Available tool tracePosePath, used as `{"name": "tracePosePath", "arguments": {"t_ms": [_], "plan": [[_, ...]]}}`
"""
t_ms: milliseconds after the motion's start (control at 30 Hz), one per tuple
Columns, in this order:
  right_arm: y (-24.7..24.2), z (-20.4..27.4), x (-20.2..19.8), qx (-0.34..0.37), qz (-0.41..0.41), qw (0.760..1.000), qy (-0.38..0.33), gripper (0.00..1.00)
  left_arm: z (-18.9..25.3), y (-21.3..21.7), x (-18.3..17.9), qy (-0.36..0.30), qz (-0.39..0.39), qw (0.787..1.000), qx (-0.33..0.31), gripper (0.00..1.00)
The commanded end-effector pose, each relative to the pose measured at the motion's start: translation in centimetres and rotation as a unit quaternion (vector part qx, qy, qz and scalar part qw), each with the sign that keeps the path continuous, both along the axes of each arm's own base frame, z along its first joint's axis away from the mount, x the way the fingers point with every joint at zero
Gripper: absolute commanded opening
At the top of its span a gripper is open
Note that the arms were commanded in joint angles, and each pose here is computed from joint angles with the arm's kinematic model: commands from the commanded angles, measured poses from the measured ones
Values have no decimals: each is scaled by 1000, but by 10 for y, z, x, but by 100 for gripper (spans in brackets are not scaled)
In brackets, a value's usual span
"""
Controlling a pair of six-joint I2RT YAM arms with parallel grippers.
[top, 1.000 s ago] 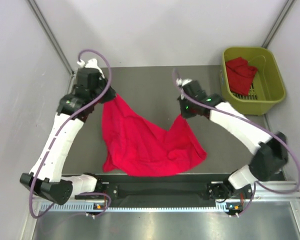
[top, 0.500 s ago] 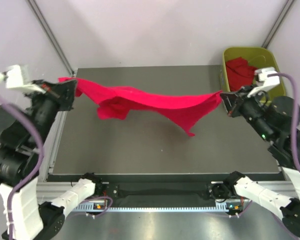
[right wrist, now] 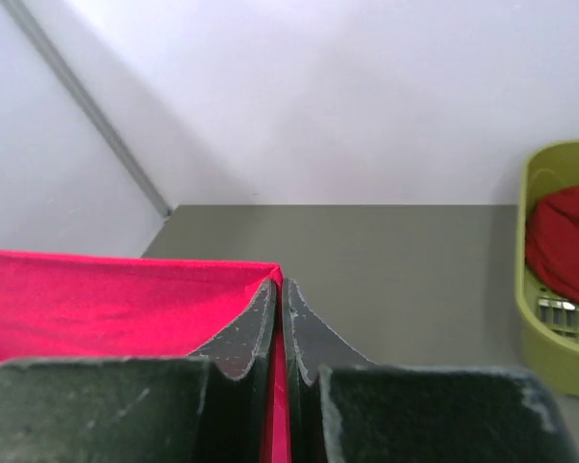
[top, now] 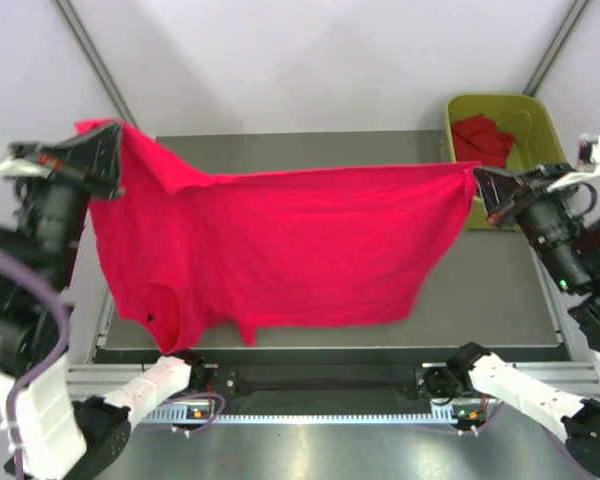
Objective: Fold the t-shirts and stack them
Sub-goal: Flatten the tshirt out
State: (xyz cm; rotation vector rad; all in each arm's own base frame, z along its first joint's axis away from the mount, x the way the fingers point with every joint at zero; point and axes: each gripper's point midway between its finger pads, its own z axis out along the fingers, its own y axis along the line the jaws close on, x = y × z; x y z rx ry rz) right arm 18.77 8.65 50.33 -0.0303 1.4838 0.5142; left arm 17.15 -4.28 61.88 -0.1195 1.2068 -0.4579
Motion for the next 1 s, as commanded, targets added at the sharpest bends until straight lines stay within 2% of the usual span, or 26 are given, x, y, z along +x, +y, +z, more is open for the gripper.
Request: {"name": "tracePosePath", "arguments": {"t_ms": [0, 33, 200, 233, 300, 333, 400, 433, 467, 500, 533, 600, 633, 700, 733, 800, 833, 967], "plan": [[0, 0, 35, -2, -61, 998, 18, 0, 7, -11, 65, 2, 31, 999, 19, 0], [0, -12, 55, -17, -95, 995, 39, 0, -5, -19, 97, 28, 39, 998, 39, 0], [10, -45, 120, -71, -171, 979, 85, 0, -53, -30, 200, 85, 93, 986, 106, 0], [18, -63, 140, -87, -178, 975, 103, 0, -75, -32, 230, 106, 107, 980, 128, 0], [13, -82, 172, -89, -197, 970, 116, 0, -99, -27, 267, 113, 125, 975, 141, 0], [2, -105, 196, -91, -222, 960, 142, 0, -128, -31, 296, 137, 127, 969, 163, 0], [-5, -125, 225, -78, -230, 957, 157, 0, -158, -21, 330, 154, 144, 962, 173, 0], [-18, -149, 248, -78, -248, 949, 178, 0, -184, -22, 359, 162, 146, 960, 176, 0], [-18, -153, 265, -68, -248, 952, 168, 0, -199, -19, 375, 167, 151, 958, 177, 0], [-17, -162, 280, -70, -240, 953, 170, 0, -215, -13, 389, 173, 164, 953, 189, 0], [-16, -192, 302, -95, -241, 947, 189, 0, -238, -12, 415, 172, 176, 951, 185, 0], [-24, -196, 330, -101, -253, 944, 185, 0, -259, -9, 439, 171, 179, 952, 182, 0], [-27, -222, 350, -117, -257, 938, 202, 0, -290, -12, 459, 183, 176, 949, 189, 0], [-29, -240, 379, -123, -255, 937, 204, 0, -319, -18, 486, 185, 170, 948, 197, 0], [-30, -258, 383, -132, -255, 933, 218, 0, -330, -19, 493, 188, 170, 946, 200, 0], [-29, -264, 399, -136, -257, 932, 217, 0, -336, -21, 507, 182, 170, 948, 199, 0], [-29, -283, 406, -149, -255, 928, 227, 0, -359, -21, 516, 193, 167, 946, 199, 0], [-31, -305, 426, -170, -262, 923, 225, 0, -386, -20, 533, 198, 163, 951, 174, 0]]}}
